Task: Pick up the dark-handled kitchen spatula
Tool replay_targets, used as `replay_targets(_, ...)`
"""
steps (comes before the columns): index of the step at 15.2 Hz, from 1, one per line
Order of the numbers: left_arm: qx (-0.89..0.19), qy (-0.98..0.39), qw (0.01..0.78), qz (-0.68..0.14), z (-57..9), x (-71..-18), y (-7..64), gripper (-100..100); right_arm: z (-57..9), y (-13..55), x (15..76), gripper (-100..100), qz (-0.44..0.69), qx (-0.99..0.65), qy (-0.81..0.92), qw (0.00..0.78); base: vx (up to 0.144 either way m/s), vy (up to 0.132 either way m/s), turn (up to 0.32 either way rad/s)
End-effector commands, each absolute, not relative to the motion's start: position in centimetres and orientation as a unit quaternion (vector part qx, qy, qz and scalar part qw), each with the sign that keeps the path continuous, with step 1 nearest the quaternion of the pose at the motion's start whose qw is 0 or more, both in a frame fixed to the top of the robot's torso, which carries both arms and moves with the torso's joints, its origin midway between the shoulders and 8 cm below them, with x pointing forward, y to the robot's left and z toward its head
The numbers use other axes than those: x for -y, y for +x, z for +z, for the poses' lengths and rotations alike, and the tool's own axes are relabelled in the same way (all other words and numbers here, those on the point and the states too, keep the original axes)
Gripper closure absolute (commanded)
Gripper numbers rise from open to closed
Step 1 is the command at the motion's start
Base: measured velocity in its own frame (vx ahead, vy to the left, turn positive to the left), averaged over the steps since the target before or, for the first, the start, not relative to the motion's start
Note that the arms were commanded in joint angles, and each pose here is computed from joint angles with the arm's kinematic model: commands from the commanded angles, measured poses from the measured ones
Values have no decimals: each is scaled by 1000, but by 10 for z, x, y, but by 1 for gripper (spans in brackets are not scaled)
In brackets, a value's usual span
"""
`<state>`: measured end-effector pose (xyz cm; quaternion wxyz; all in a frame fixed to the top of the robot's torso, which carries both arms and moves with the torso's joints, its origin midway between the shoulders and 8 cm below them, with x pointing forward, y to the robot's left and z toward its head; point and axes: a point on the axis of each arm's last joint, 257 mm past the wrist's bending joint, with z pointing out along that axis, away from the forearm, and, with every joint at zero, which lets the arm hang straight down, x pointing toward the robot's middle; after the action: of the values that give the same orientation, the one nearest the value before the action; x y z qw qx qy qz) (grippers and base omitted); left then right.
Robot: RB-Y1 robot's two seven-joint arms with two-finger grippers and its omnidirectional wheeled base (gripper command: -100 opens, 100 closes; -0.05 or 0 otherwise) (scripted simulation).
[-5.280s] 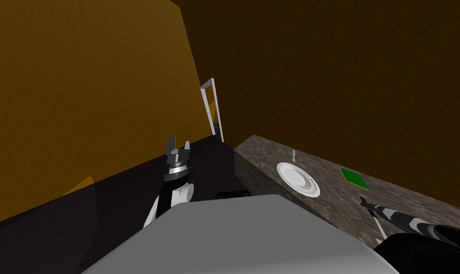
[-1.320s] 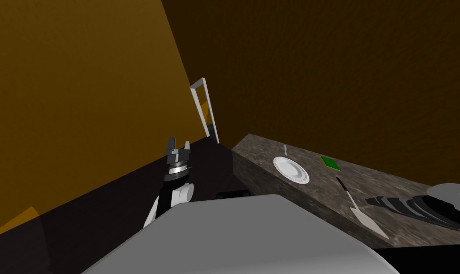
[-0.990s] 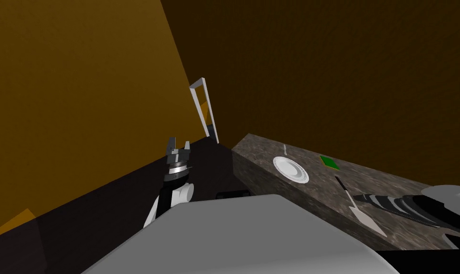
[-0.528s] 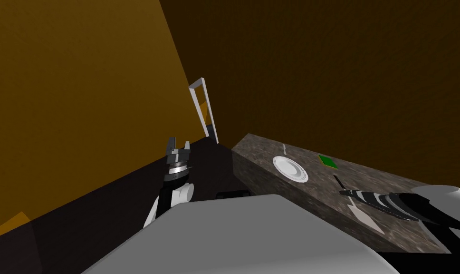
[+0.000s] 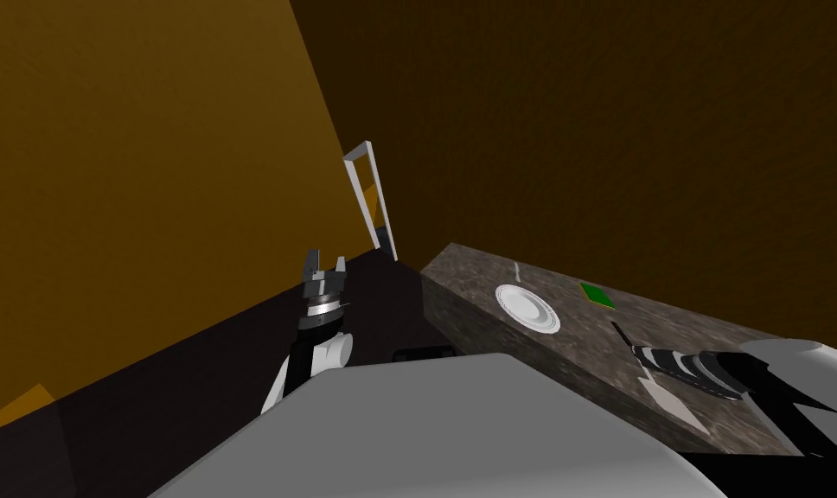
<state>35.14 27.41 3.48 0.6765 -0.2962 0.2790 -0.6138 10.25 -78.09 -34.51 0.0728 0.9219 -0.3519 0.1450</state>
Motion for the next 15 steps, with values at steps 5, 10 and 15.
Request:
replay_targets(5, -279, -296, 677, -614, 35, -274, 351, 0, -336, 96, 778, -100, 134, 363, 920, 63, -9, 23, 12)
replay_targets(10, -279, -296, 677, -614, 35, -274, 351, 0, -334, 87, 773, -100, 120, 379, 916, 50, -1, -90, 111)
replay_targets(15, -279, -296, 677, -614, 35, -274, 351, 0, -329, 76, 764, -100, 101, 400, 910, 32, -10, -67, 81)
